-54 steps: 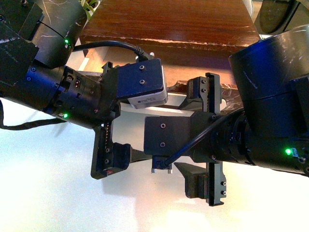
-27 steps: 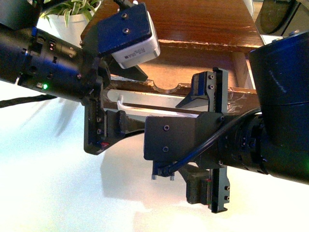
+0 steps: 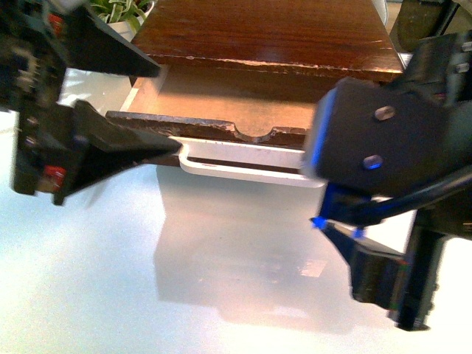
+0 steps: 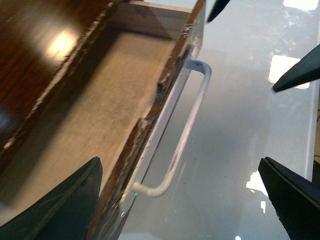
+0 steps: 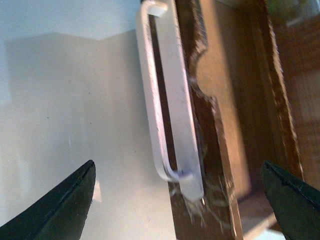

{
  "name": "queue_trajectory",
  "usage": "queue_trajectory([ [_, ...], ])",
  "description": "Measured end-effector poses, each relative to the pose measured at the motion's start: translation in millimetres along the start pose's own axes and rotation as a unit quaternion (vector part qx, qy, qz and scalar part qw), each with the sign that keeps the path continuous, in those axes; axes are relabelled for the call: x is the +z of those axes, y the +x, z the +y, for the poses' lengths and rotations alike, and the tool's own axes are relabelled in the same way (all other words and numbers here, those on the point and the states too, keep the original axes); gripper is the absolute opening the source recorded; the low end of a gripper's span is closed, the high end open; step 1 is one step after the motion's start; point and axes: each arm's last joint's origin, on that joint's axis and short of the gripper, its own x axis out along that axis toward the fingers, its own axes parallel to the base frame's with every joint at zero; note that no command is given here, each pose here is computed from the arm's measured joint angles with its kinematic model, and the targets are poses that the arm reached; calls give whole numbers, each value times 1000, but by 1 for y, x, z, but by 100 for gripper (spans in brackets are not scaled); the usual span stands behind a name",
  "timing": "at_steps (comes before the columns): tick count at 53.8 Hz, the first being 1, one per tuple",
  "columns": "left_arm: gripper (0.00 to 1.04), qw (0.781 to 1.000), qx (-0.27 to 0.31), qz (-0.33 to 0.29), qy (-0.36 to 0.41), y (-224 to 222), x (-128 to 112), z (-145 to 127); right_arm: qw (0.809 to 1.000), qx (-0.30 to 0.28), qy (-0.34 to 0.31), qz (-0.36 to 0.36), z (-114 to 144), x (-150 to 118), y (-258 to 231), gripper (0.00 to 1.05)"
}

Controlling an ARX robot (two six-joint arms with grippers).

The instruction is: Open drawer

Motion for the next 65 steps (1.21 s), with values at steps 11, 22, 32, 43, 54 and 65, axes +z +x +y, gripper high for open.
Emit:
queue_trajectory([
  [11, 96, 986, 136, -38, -95, -76, -9, 24, 986, -96, 129, 49, -10, -32, -67, 96],
  [22, 96, 952, 216, -85, -198, -137, -17, 25, 942, -218, 246, 66, -19, -36, -111, 96],
  [32, 96, 914, 271, -128, -272, -173, -21, 11, 879, -310, 356, 62, -20, -34, -140, 96],
  [43, 72, 820, 506, -142, -226, -170, -22, -16, 852, -334, 403, 24, -19, -34, -142, 92],
  [54, 34, 791, 551, -145, -225, -151, -24, -58, 788, -380, 473, -106, -3, -45, -147, 54],
  [65, 2, 789, 552, -145, -228, -142, -25, -84, 777, -385, 487, -104, 9, -55, -149, 19],
])
